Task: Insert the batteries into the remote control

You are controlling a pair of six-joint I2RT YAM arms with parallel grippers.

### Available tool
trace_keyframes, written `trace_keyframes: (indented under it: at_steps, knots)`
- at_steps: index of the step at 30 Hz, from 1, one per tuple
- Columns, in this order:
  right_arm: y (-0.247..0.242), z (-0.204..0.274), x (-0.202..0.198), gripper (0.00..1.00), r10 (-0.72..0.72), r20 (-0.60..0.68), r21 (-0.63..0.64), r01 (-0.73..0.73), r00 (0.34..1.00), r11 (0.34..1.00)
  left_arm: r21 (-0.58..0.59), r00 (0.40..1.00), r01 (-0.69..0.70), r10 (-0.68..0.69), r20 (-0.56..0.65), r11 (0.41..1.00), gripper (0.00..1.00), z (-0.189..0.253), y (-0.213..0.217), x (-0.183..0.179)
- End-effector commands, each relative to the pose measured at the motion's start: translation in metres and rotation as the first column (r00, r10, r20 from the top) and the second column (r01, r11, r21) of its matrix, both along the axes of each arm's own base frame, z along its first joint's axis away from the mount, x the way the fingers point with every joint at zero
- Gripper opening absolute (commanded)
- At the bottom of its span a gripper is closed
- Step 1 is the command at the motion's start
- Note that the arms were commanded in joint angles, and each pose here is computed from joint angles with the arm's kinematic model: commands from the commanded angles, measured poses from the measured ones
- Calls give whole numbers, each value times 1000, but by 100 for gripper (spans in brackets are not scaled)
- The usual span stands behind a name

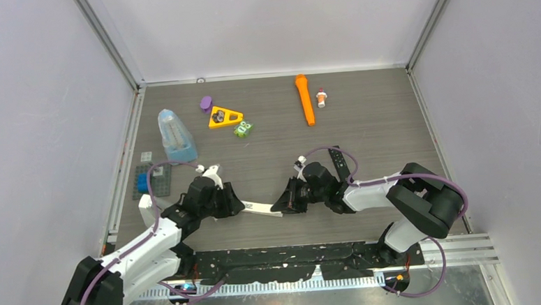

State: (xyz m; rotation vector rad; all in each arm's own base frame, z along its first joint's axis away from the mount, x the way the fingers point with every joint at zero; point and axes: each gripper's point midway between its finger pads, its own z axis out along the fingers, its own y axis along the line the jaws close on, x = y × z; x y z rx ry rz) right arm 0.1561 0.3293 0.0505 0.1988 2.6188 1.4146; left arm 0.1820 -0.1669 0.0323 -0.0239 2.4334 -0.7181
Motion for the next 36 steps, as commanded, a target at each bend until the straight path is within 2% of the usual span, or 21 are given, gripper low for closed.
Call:
trace_keyframes:
  at_steps: [1,7,14,17,19,22,28,32,36]
  knots:
    - [-20,-33,0,7,-51,-34,-143,45,998,989,58,996,36,-31,-77,998,42,-17,10,-20]
    - [-20,-33,2,9,-53,-25,-144,49,998,988,105,991,-9,23,-131,994,42,-24,17,-21]
    - [-21,-36,1,9,-55,-29,-149,50,998,988,64,989,-26,35,-144,998,47,-19,8,-15]
    - [-20,-35,2,11,-57,-29,-145,52,998,988,80,987,-35,47,-154,996,43,-22,10,-15]
    - [-20,-34,2,13,-56,-25,-138,52,998,989,103,985,-30,47,-165,994,40,-26,13,-17]
    - [-20,-28,4,28,-59,1,-122,59,998,991,133,981,-14,40,-191,991,33,-31,18,-23]
    - [-21,-9,7,43,-55,47,-117,60,997,991,185,972,-15,58,-229,983,31,-36,25,-27]
    - [-24,-1,7,48,-56,62,-124,63,997,990,205,968,-29,78,-237,978,31,-38,27,-26]
    - [-29,1,6,48,-57,71,-144,67,996,987,210,966,-16,69,-248,978,32,-38,26,-26]
